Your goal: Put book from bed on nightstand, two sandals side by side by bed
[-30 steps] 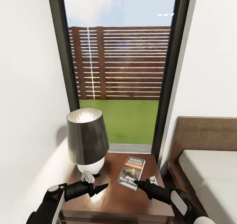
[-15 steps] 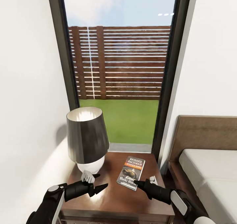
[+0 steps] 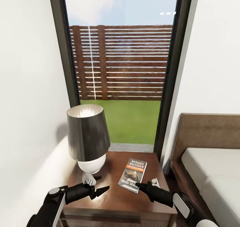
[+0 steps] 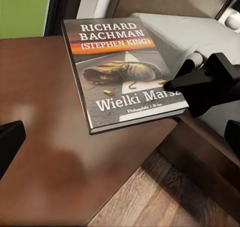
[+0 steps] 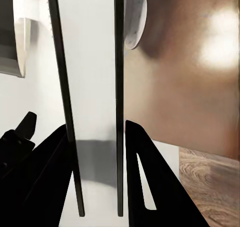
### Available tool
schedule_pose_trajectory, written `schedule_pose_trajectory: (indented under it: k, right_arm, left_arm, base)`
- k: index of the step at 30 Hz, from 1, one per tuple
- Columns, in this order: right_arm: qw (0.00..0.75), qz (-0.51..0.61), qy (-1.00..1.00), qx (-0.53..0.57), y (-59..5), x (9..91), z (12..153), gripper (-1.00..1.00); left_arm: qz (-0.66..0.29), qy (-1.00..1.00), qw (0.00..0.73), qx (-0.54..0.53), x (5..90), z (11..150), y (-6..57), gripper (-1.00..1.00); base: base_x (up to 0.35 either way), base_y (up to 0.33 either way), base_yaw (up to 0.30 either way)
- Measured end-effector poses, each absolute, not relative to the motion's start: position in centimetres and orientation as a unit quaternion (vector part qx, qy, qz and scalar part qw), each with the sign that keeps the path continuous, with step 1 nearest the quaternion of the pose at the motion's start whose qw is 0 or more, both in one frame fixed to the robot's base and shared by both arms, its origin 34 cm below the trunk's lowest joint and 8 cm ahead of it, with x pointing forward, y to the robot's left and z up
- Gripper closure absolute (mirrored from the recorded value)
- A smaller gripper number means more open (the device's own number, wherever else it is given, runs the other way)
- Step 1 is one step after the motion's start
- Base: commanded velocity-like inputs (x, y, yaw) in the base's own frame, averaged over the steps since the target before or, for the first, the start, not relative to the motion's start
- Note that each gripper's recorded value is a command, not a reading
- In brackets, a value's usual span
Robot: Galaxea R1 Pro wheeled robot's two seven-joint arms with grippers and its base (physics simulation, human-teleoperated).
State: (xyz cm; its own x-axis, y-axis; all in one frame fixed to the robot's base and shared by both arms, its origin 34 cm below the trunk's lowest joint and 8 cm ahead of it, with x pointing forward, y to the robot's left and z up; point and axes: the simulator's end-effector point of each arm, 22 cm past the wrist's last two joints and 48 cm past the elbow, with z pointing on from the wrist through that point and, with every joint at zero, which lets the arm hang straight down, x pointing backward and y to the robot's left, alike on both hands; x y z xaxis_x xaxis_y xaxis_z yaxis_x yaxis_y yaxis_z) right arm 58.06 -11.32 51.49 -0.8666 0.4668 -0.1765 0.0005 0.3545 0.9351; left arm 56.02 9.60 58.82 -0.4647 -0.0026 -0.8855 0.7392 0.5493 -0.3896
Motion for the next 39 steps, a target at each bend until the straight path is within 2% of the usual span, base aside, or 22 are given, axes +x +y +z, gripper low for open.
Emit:
schedule_pose_trajectory:
  k: [39]
  right_arm:
    - [0.213, 0.549, 0.795, 0.147, -11.3, 56.5, 45.1, 1.0]
  left_arm:
    - [-0.407, 0.753, 0.456, 0.245, 54.4, 52.4, 9.6, -1.0]
  base:
    - [0.0, 0.0, 0.0]
